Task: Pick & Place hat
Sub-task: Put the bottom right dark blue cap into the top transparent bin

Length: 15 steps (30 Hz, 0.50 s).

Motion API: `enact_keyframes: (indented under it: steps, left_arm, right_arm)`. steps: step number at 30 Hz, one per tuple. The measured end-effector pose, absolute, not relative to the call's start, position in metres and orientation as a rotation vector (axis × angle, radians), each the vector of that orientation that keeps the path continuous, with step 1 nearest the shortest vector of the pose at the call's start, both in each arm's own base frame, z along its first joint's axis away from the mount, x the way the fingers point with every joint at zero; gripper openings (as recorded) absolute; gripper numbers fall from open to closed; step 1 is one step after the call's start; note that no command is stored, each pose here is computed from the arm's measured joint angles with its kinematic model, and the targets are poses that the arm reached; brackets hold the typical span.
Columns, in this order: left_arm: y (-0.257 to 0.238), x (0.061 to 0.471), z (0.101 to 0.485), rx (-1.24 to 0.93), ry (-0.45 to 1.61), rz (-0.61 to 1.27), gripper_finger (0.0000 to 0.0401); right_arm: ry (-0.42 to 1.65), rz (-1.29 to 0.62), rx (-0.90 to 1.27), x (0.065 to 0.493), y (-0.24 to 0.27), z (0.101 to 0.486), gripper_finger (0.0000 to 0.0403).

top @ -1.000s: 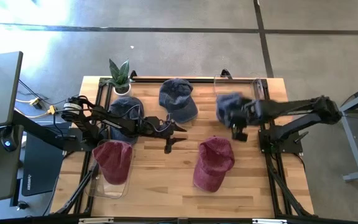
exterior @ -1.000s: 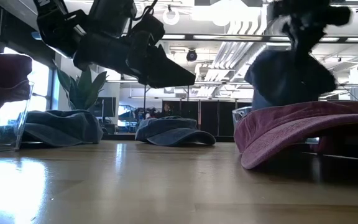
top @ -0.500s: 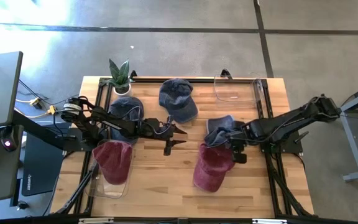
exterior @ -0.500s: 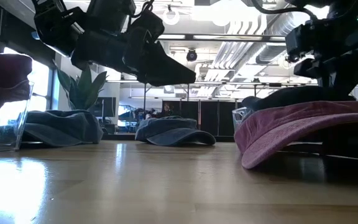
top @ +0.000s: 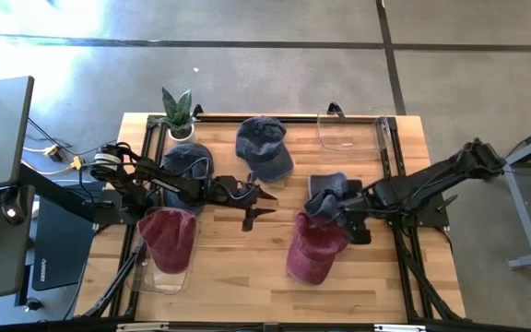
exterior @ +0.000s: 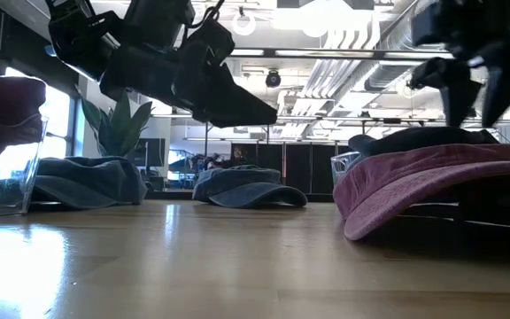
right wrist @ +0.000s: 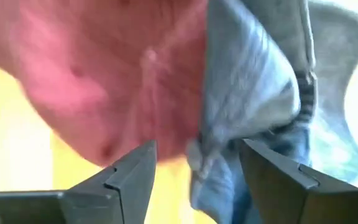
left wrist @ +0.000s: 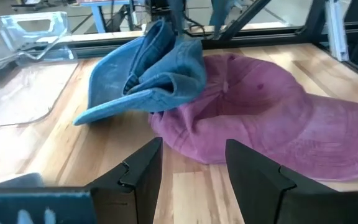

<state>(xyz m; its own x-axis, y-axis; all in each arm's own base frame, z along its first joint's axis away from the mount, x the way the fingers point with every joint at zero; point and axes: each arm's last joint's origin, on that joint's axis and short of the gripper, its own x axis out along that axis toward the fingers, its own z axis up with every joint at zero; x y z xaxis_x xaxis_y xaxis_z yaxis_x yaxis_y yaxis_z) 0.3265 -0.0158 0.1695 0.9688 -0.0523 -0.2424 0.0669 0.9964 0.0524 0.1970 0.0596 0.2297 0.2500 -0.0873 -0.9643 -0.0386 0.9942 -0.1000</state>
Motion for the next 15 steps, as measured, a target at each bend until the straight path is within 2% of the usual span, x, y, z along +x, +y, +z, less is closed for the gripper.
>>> enact_keyframes:
  steps: [4, 7, 11, 15]
  left_arm:
    - [-0.016, 0.326, 0.17, 0.058, 0.242, -0.079, 0.017]
    - [-0.016, 0.326, 0.17, 0.058, 0.242, -0.08, 0.017]
    - [-0.016, 0.326, 0.17, 0.058, 0.242, -0.08, 0.017]
    - [-0.016, 0.326, 0.17, 0.057, 0.241, -0.079, 0.017]
  right_arm:
    - [1.313, -0.128, -0.196, 0.19, 0.063, 0.218, 0.0216]
    - [1.292, -0.12, -0.199, 0.189, 0.066, 0.21, 0.0188]
    - [1.241, -0.082, -0.177, 0.192, 0.068, 0.2, 0.0124]
    - [1.249, -0.056, -0.147, 0.192, 0.066, 0.195, 0.0039]
